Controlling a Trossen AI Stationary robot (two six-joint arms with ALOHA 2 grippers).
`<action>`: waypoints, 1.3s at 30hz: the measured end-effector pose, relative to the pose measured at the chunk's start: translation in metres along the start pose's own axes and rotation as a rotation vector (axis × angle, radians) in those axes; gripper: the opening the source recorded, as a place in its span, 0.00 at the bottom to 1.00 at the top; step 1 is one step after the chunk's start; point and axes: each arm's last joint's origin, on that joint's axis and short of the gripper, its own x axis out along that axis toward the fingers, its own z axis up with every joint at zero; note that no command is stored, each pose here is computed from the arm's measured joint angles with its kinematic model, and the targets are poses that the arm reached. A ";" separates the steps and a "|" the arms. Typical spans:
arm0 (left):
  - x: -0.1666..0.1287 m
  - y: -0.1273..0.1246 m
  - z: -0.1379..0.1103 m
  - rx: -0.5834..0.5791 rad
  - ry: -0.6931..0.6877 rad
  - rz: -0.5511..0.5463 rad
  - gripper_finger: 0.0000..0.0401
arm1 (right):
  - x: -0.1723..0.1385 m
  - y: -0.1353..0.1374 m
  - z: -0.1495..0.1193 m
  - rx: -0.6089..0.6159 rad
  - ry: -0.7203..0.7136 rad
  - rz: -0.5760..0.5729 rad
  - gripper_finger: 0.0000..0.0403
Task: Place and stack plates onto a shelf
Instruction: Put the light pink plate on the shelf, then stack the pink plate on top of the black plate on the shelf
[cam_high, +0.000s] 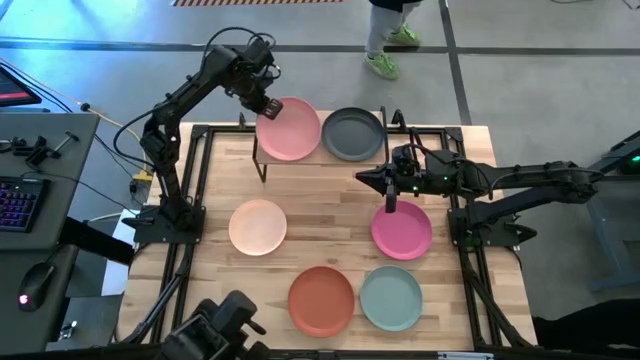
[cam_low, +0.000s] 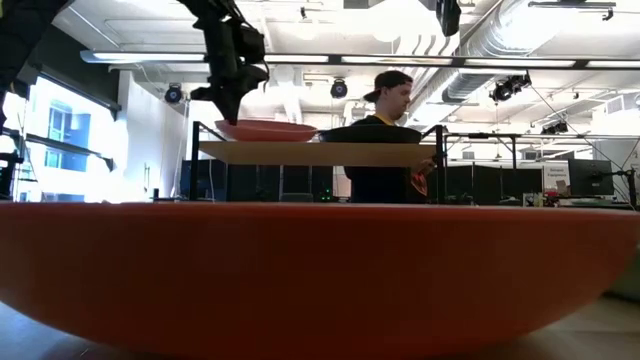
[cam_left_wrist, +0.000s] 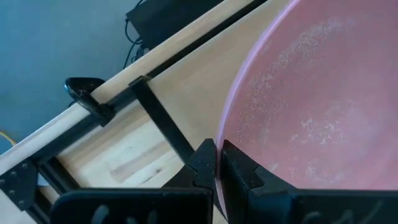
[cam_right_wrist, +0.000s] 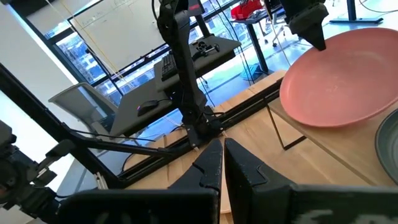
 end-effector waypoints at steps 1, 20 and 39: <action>0.000 0.000 0.000 0.000 -0.004 -0.006 0.00 | 0.000 0.000 0.000 0.000 0.000 0.000 0.00; -0.007 -0.009 0.005 0.088 -0.098 0.019 0.20 | 0.000 0.000 0.000 -0.006 -0.002 -0.002 0.00; -0.130 -0.051 -0.152 0.195 -0.909 -0.582 0.21 | 0.000 -0.009 0.024 -0.080 -0.203 -0.019 0.18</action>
